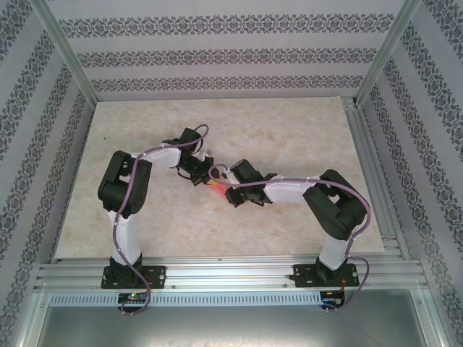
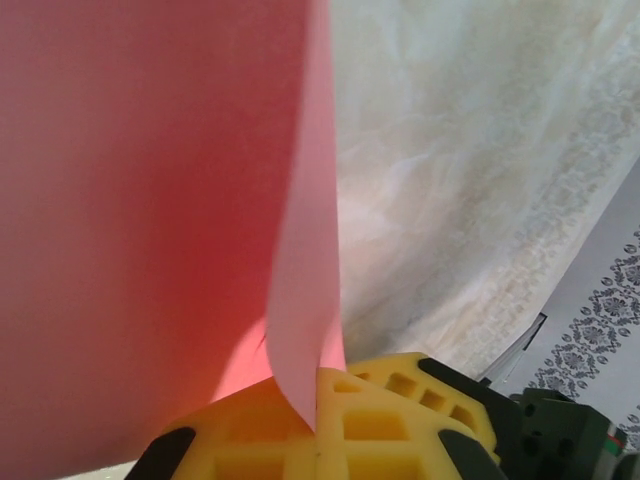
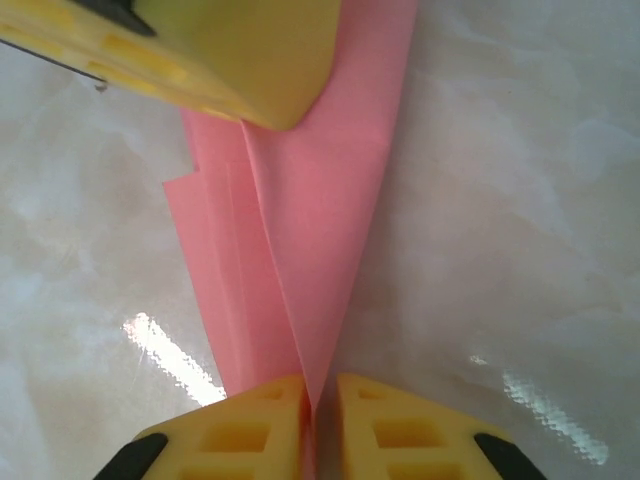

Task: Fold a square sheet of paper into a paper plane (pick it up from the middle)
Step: Fold the wing for the fifth time at the center of the table.

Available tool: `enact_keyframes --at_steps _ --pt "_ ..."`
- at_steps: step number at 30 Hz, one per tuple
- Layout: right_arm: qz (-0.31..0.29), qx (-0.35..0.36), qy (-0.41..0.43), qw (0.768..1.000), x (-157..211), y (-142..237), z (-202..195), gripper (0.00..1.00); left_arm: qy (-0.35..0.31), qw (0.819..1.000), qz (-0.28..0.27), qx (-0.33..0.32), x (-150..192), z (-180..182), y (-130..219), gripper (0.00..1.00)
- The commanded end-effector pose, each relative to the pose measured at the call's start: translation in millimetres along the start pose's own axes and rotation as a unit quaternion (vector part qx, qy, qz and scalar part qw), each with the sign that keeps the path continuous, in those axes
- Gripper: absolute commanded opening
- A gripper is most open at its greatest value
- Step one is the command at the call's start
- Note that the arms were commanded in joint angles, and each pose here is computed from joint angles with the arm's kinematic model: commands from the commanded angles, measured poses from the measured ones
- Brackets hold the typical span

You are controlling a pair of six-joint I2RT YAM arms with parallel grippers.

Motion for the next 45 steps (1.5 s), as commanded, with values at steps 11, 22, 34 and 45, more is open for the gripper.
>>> enact_keyframes --at_steps 11,22,34,45 --pt "-0.115 -0.124 -0.127 0.977 -24 48 6 0.29 -0.014 1.000 -0.007 0.003 -3 11 16 0.00" --pt "-0.123 -0.215 -0.275 0.929 -34 30 1 0.05 -0.021 1.000 0.006 0.004 -11 19 14 0.00" --pt "-0.067 -0.239 -0.304 0.920 -19 2 -5 0.02 -0.013 1.000 0.006 -0.004 -19 25 7 0.00" --pt "-0.065 -0.258 -0.300 0.916 -22 15 -3 0.05 -0.018 1.000 0.011 -0.014 -16 28 8 0.00"
Point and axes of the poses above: each hand's point on the last joint's axis, 136 mm out from that joint toward the fingers, its own y axis back along the fingers, its own z axis along the line the jaws close on, x = y × z, the point moved 6 cm from there along y, back along the fingers, and after that the axes turned 11 degrees about y, right-handed, at the moved point
